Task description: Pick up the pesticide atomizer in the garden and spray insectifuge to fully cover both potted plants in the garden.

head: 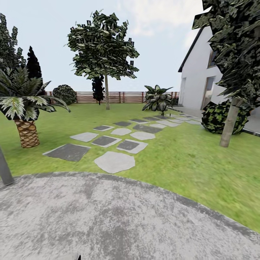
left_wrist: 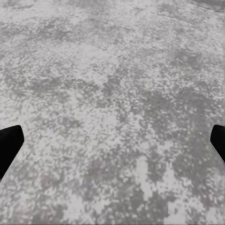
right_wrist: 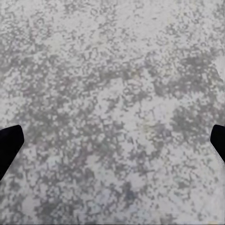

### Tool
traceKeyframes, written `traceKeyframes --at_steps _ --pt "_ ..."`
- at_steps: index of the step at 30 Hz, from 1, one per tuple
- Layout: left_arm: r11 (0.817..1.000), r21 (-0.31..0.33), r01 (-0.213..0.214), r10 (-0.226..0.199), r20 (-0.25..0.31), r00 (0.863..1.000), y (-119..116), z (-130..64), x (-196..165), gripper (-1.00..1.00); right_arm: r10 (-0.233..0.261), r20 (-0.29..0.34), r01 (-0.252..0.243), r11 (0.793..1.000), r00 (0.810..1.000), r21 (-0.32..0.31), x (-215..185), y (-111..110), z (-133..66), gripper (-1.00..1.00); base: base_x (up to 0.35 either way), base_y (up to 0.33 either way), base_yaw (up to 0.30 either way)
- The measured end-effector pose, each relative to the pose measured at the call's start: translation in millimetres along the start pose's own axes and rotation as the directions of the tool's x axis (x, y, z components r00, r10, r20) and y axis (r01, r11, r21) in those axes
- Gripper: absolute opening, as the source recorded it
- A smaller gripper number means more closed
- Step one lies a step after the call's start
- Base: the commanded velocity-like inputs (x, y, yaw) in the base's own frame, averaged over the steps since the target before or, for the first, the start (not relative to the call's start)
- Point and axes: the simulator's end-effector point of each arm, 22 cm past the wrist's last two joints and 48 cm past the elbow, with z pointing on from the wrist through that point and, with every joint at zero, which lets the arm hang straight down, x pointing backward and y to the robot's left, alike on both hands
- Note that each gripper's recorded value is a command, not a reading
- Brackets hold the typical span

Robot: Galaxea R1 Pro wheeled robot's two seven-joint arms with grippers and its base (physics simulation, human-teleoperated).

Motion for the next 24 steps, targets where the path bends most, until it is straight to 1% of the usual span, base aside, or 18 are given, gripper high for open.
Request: traceKeyframes --at_steps 24 --pt "1.0 0.0 0.0 0.0 0.001 1.0 0.0 0.0 -0.4 1.0 0.001 0.0 -0.001 1.0 1.0 -0.002 0.2 1.8 -0.1 1.0 0.306 0.0 0.0"
